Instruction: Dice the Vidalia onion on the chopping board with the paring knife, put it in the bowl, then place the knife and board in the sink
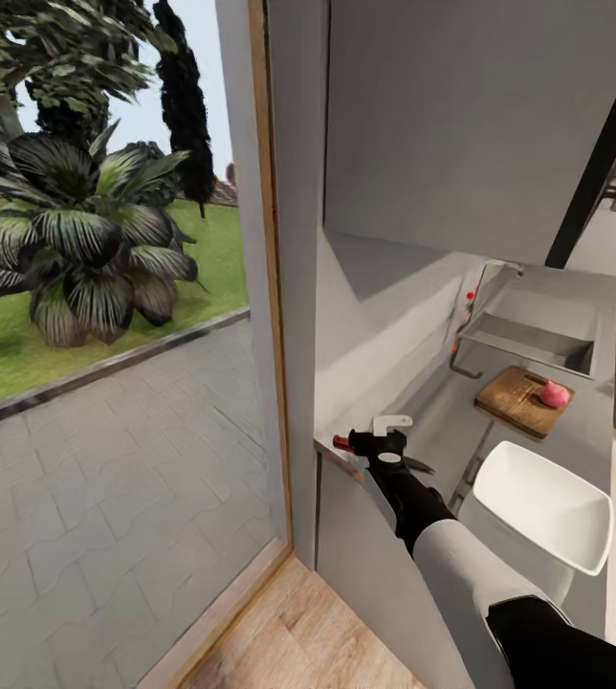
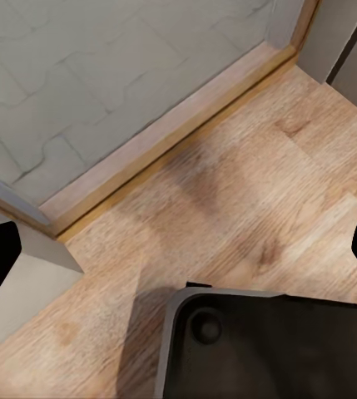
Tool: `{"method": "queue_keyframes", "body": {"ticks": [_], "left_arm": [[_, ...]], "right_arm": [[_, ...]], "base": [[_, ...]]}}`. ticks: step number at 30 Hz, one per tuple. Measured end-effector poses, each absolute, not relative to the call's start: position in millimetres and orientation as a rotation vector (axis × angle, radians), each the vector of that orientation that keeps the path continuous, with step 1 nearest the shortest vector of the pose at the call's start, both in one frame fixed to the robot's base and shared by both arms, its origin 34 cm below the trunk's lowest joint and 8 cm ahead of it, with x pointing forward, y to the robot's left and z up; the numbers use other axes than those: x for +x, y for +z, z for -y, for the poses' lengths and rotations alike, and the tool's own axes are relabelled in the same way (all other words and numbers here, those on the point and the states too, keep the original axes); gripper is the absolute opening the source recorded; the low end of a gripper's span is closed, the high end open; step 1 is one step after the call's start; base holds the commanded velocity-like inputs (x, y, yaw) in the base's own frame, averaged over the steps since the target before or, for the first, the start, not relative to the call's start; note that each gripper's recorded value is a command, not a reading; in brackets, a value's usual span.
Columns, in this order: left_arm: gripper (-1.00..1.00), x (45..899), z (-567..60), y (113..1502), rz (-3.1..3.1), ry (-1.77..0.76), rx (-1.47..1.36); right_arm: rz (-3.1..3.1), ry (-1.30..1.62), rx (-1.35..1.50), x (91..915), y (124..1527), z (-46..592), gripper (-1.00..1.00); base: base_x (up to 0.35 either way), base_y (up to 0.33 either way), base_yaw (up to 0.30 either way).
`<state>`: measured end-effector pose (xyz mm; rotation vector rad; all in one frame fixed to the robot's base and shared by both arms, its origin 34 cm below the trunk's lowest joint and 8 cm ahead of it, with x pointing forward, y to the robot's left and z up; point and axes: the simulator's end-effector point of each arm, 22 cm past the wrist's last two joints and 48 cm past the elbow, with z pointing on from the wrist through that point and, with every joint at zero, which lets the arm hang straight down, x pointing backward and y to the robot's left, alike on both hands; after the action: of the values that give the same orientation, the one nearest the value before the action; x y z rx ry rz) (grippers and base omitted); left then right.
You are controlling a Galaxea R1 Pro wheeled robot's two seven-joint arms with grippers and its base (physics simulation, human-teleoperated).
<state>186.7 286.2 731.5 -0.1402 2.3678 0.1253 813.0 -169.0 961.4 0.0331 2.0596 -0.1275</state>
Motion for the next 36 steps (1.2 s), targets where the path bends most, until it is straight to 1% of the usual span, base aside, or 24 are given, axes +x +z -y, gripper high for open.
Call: {"method": "queue_keyframes", "body": {"ticks": [4,12,36], "left_arm": [[1.00,186,-286,731,-2.368,0.126,-0.141],[1.00,182,-285,729,-2.380,0.122,-0.141],[1.00,181,-284,729,-2.381,0.121,-0.141]], "right_arm": [[-2.060,-0.126,0.034,813,961,169,1.00],[-2.062,-0.122,0.034,813,960,168,1.00],[-2.097,-0.099,0.055,803,940,167,1.00]], "base": [[-0.015,0.000,0.000],[-0.155,0.000,0.000],[-0.003,0.000,0.000]]}}
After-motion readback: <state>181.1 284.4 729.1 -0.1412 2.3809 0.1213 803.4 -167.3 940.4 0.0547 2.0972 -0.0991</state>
